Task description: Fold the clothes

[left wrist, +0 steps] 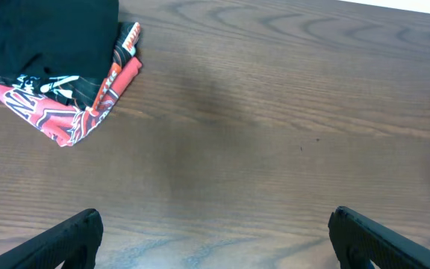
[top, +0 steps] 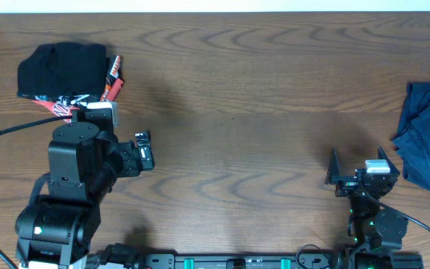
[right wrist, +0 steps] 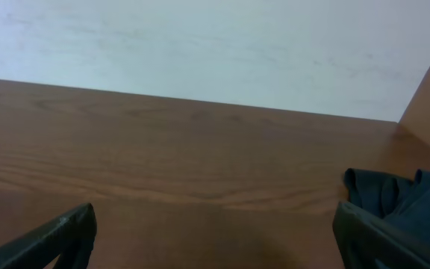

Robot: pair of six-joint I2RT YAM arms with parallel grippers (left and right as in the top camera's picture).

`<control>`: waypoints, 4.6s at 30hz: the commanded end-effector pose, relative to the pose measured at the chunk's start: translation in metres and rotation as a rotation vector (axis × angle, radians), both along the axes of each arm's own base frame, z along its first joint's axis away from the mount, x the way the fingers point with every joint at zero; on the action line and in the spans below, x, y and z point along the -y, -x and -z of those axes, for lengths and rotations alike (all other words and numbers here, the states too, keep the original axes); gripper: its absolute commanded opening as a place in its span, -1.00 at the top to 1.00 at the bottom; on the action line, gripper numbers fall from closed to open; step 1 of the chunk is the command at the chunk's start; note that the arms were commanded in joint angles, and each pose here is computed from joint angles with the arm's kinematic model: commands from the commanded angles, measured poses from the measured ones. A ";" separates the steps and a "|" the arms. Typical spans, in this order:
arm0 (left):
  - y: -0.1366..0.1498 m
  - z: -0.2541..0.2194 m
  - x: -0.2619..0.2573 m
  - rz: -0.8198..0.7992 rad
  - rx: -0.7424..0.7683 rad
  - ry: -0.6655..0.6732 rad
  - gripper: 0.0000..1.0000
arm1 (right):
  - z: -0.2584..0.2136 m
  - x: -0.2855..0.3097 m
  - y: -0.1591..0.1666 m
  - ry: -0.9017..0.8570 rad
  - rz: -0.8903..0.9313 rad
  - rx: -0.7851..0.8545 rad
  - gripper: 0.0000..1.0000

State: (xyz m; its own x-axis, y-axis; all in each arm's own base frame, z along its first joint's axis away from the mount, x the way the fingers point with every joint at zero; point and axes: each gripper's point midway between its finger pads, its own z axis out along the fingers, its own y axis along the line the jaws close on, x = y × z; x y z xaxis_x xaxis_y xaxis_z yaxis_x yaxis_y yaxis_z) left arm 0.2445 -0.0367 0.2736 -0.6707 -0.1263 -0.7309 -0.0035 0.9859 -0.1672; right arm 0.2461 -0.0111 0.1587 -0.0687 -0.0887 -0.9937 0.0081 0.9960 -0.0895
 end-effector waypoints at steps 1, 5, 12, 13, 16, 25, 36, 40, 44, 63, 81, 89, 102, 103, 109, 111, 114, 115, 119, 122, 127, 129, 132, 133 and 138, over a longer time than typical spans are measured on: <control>0.000 0.002 -0.002 -0.017 -0.006 0.001 -0.96 | 0.000 0.002 0.000 0.017 0.007 0.002 -0.99; 0.000 0.002 -0.002 -0.017 -0.006 0.001 -0.96 | 0.000 0.002 0.000 0.017 0.007 0.002 -0.98; 0.000 0.002 -0.002 -0.017 -0.006 0.001 -0.96 | 0.000 0.002 0.000 0.017 0.007 0.002 -0.98; 0.000 0.002 -0.002 -0.017 -0.006 0.001 -0.96 | 0.000 0.002 0.000 0.017 0.007 0.002 -0.99; 0.000 0.002 -0.002 -0.017 -0.006 0.001 -0.96 | 0.000 0.002 0.000 0.017 0.007 0.002 -0.99; 0.000 0.002 -0.002 -0.017 -0.006 0.001 -0.96 | 0.000 0.002 0.000 0.017 0.007 0.002 -0.99; 0.019 0.014 -0.016 -0.025 -0.060 -0.087 -0.96 | 0.000 0.002 0.000 0.017 0.007 0.002 -0.98; 0.031 0.026 -0.023 -0.028 -0.055 -0.112 -0.96 | 0.000 0.002 0.000 0.017 0.007 0.002 -0.99; 0.048 0.053 -0.033 -0.068 -0.050 -0.110 -0.96 | 0.000 0.002 0.000 0.017 0.007 0.002 -0.99; 0.021 0.134 -0.044 -0.119 0.394 -0.114 -0.96 | 0.000 0.002 0.000 0.017 0.007 0.002 -0.99; 0.001 0.136 -0.044 -0.080 0.578 -0.204 -0.96 | 0.000 0.002 0.000 0.017 0.007 0.001 -0.99; 0.001 0.137 -0.044 -0.080 0.577 -0.204 -0.96 | 0.000 0.002 0.000 0.017 0.007 0.002 -0.99; 0.001 0.137 -0.044 -0.080 0.575 -0.204 -0.96 | 0.000 0.002 0.000 0.017 0.007 0.002 -0.99; 0.001 0.137 -0.044 -0.080 0.575 -0.204 -0.96 | 0.000 0.002 0.000 0.017 0.007 0.002 -0.98; 0.001 0.137 -0.044 -0.080 0.575 -0.204 -0.96 | 0.000 0.002 0.000 0.017 0.007 0.001 -0.98; 0.001 0.137 -0.044 -0.080 0.575 -0.204 -0.96 | 0.000 0.002 0.000 0.017 0.007 0.001 -0.98; 0.001 0.137 -0.044 -0.080 0.575 -0.204 -0.96 | 0.000 0.002 0.000 0.017 0.007 0.001 -0.99; 0.001 0.137 -0.044 -0.080 0.575 -0.204 -0.96 | 0.000 0.002 0.000 0.017 0.007 0.001 -0.99; 0.001 0.137 -0.044 -0.080 0.575 -0.204 -0.96 | 0.000 0.002 0.000 0.017 0.007 0.001 -0.98; 0.001 0.137 -0.044 -0.080 0.575 -0.204 -0.96 | 0.000 0.002 0.000 0.017 0.007 0.001 -0.98; 0.001 0.137 -0.044 -0.080 0.575 -0.204 -0.96 | 0.000 0.002 0.000 0.017 0.007 0.001 -0.99; 0.001 0.137 -0.044 -0.080 0.575 -0.204 -0.96 | 0.000 0.002 0.000 0.017 0.007 0.001 -0.98; 0.001 0.137 -0.044 -0.080 0.575 -0.204 -0.96 | 0.000 0.002 0.000 0.017 0.007 0.001 -0.99; 0.001 0.137 -0.044 -0.080 0.575 -0.204 -0.96 | 0.000 0.002 0.000 0.017 0.007 0.001 -0.99; 0.001 0.137 -0.044 -0.080 0.575 -0.205 -0.96 | 0.000 0.002 0.000 0.017 0.007 0.001 -0.98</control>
State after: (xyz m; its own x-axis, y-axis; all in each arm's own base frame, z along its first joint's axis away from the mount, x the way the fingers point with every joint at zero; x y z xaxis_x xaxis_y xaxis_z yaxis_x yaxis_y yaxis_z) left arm 0.2435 0.0054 0.1545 -0.1148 0.0146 -0.9933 -0.0383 0.9991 0.0191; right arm 0.2461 -0.0114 0.1589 -0.0681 -0.0915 -0.9935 0.0095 0.9957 -0.0923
